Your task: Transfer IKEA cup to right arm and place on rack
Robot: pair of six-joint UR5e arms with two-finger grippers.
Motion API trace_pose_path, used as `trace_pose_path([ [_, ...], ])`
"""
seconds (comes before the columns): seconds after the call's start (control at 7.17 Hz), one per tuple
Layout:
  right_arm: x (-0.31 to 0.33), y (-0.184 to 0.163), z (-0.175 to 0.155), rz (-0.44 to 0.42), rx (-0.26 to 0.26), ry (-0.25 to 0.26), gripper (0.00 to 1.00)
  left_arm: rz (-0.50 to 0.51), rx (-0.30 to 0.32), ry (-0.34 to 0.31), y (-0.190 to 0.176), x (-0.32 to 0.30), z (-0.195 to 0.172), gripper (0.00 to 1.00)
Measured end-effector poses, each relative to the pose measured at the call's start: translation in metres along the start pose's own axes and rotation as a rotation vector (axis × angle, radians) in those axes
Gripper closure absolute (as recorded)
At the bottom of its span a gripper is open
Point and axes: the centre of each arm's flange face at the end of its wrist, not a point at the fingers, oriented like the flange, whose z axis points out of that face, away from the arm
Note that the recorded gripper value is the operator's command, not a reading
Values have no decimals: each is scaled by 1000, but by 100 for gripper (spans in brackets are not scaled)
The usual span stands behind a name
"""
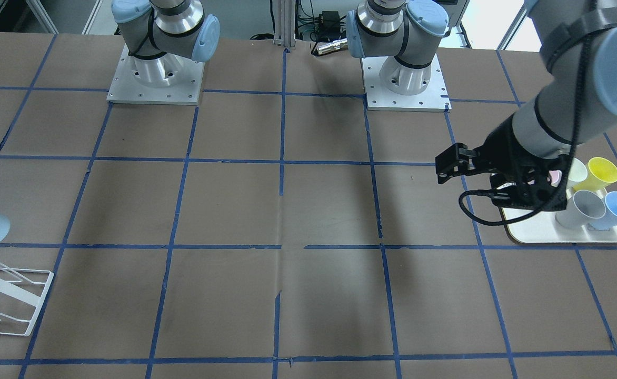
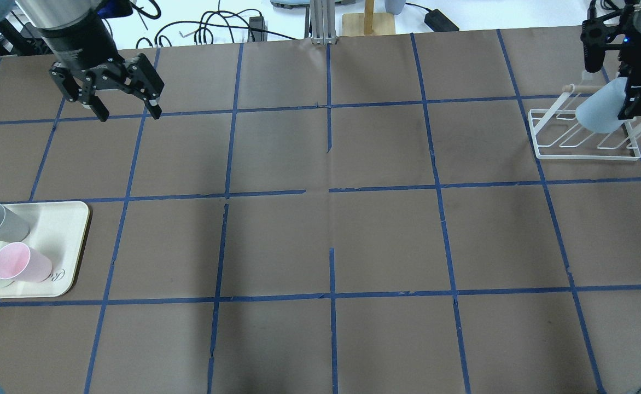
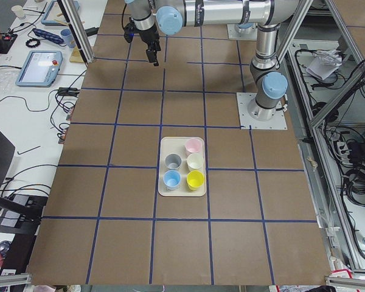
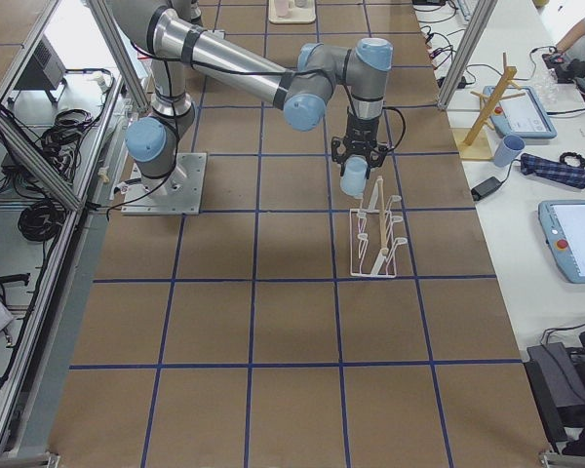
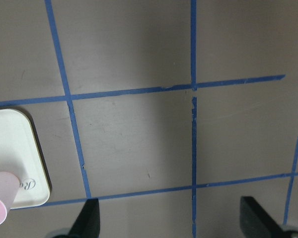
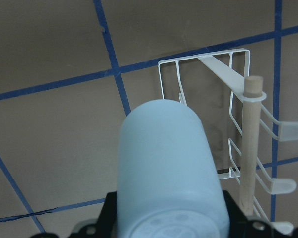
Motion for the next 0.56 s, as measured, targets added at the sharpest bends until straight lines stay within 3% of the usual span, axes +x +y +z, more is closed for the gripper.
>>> trace_pose_path([
  [0.56,8,3,11,9,-10,14,68,28,43,-63,74,39,-6,0],
])
